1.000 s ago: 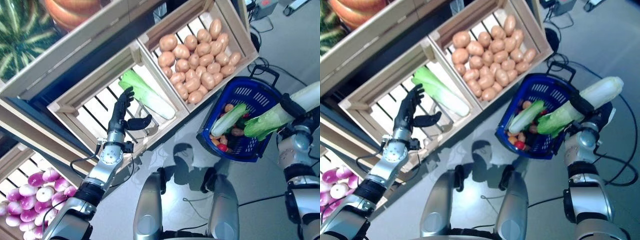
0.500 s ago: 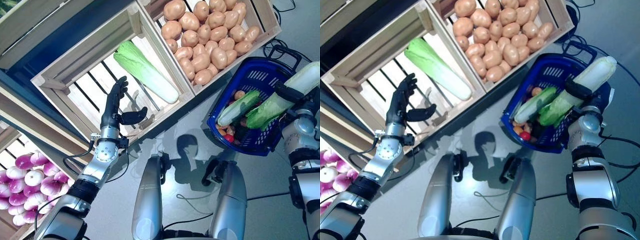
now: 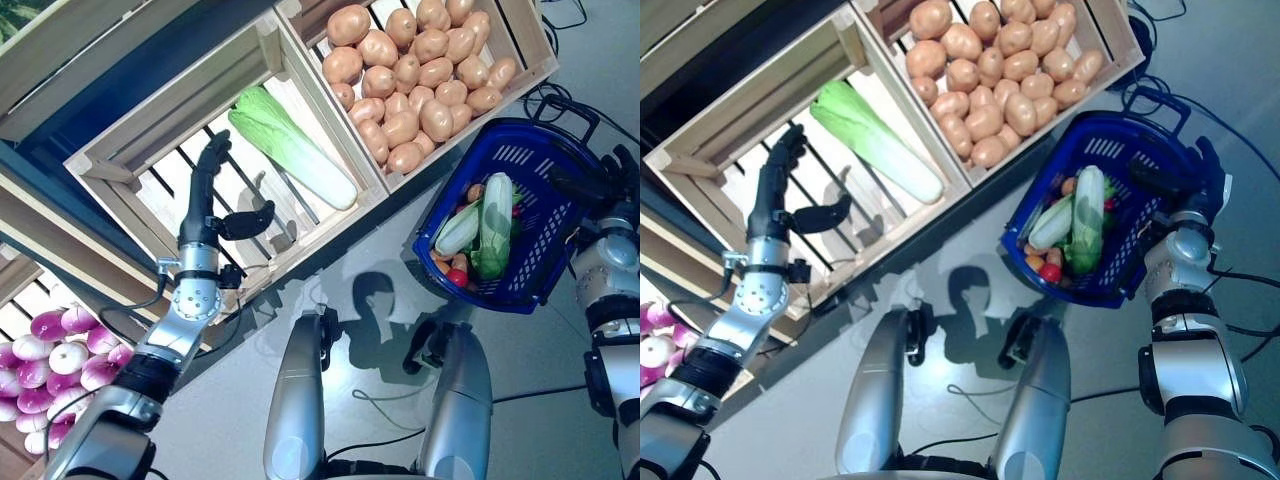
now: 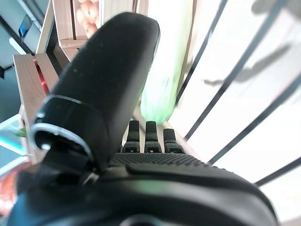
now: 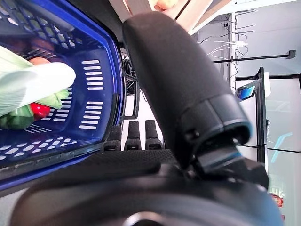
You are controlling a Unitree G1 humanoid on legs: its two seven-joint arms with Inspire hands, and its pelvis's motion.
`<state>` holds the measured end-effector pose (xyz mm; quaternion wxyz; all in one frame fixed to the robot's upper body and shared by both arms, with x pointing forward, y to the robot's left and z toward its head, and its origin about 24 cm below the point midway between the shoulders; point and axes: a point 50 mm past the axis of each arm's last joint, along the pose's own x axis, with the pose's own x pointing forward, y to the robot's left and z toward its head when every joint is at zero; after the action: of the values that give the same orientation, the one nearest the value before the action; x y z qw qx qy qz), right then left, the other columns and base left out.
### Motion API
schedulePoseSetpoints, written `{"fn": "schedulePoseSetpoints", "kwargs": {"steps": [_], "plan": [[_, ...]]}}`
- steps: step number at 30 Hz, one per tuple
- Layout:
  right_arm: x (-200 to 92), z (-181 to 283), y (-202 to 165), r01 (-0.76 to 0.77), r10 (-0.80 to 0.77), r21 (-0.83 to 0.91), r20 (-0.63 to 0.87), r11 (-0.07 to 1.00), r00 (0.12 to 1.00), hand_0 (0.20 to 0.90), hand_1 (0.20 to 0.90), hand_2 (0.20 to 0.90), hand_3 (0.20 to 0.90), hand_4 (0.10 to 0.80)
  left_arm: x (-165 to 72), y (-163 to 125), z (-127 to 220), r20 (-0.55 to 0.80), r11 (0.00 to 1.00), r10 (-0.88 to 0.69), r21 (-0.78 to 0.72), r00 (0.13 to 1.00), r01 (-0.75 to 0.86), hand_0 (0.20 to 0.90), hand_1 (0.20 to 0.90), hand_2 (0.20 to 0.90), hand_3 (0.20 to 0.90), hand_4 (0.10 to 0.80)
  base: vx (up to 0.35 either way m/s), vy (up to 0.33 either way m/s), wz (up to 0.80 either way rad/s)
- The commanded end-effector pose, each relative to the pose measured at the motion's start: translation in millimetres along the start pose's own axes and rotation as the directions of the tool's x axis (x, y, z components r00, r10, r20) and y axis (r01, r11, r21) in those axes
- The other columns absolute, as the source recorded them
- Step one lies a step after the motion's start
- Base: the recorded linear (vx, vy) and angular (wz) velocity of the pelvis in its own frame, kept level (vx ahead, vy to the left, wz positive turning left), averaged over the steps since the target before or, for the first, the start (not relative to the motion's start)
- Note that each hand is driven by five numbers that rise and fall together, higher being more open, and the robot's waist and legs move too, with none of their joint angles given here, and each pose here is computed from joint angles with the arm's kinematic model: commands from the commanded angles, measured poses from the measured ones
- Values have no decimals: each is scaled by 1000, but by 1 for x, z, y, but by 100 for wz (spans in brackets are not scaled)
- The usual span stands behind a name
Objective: Put vegetables into the basket
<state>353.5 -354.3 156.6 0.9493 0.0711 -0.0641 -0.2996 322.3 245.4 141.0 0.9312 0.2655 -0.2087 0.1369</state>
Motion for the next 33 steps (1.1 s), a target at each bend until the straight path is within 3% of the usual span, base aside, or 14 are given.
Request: {"fn": "schedulePoseSetpoints", "kwargs": {"steps": [1,6,10,14,20,26,33], "plan": [[11,54,-5,-37,40,-25,167,999,985,900,900,900,900,800,38,44,46,274,970,171,121,947,-210,900,900,900,900,800,32,65,-8],[13,57,-4,-54,60,-43,149,998,987,900,900,900,900,800,56,71,54,382,860,173,390,908,-328,900,900,900,900,800,29,62,-8],[14,59,4,-120,126,-49,137,992,982,900,900,900,900,800,71,87,56,440,654,76,655,895,-378,900,900,900,900,800,14,78,-5],[15,64,14,-160,166,-51,139,986,976,900,900,900,900,800,86,90,61,428,528,-7,769,904,-360,900,900,900,900,800,-20,80,-6],[16,65,21,-203,209,-59,117,977,971,900,900,900,900,800,100,85,53,285,394,-120,893,951,-218,900,900,900,900,800,-16,80,-8],[16,68,26,-217,224,-68,115,974,968,900,900,900,900,800,105,77,47,173,305,-199,946,965,-106,900,900,900,900,800,-21,63,-9],[17,69,28,-200,203,-38,115,979,972,900,900,900,900,800,112,75,41,62,368,-115,930,991,-16,900,900,900,900,800,-45,32,-7]]}}
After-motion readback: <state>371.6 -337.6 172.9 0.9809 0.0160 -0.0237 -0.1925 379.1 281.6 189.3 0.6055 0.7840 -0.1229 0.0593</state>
